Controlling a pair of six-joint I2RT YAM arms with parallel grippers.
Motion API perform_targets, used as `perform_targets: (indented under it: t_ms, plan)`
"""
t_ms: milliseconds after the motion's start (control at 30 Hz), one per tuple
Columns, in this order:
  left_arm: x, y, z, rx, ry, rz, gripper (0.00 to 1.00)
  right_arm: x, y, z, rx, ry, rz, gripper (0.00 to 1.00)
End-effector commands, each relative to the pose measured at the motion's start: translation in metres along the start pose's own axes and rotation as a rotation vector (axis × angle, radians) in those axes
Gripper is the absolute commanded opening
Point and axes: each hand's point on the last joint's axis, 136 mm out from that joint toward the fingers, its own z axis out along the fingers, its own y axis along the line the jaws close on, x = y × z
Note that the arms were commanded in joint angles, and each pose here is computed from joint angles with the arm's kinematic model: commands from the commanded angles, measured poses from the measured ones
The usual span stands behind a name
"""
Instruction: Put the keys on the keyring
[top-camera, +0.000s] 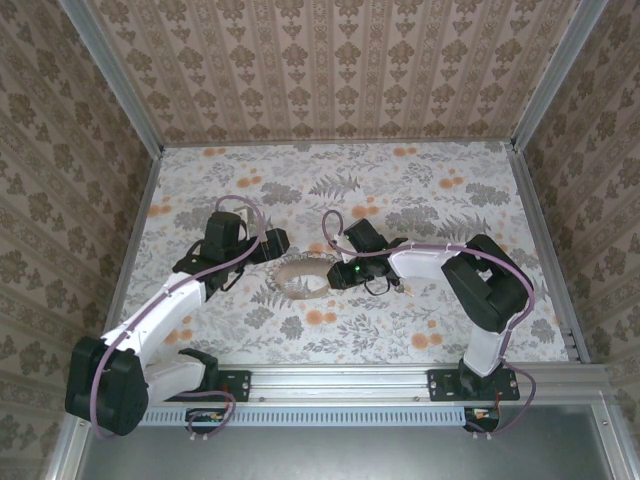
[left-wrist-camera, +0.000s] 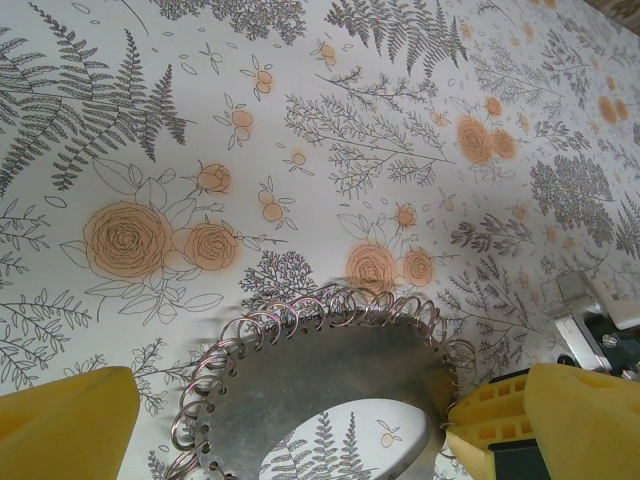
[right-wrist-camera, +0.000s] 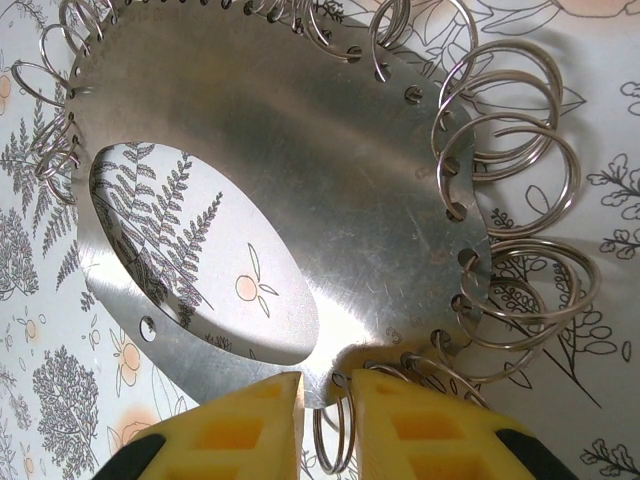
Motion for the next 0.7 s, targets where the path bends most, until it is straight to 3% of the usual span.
perform_targets:
  t_ms: [0,667]
  plan:
    - [-0.0113,-0.0128,-0.0042,0.036,-0.033,0.023,1.0,0.01,-0.0058,-0.0012,0.031,0.02,0.008,0.22]
    - [-0.0098,-0.0127,-0.0015,0.034,-0.027,0.023,1.0,0.0154,-0.0062,-0.0039,0.031,0.024,0.012,0.12]
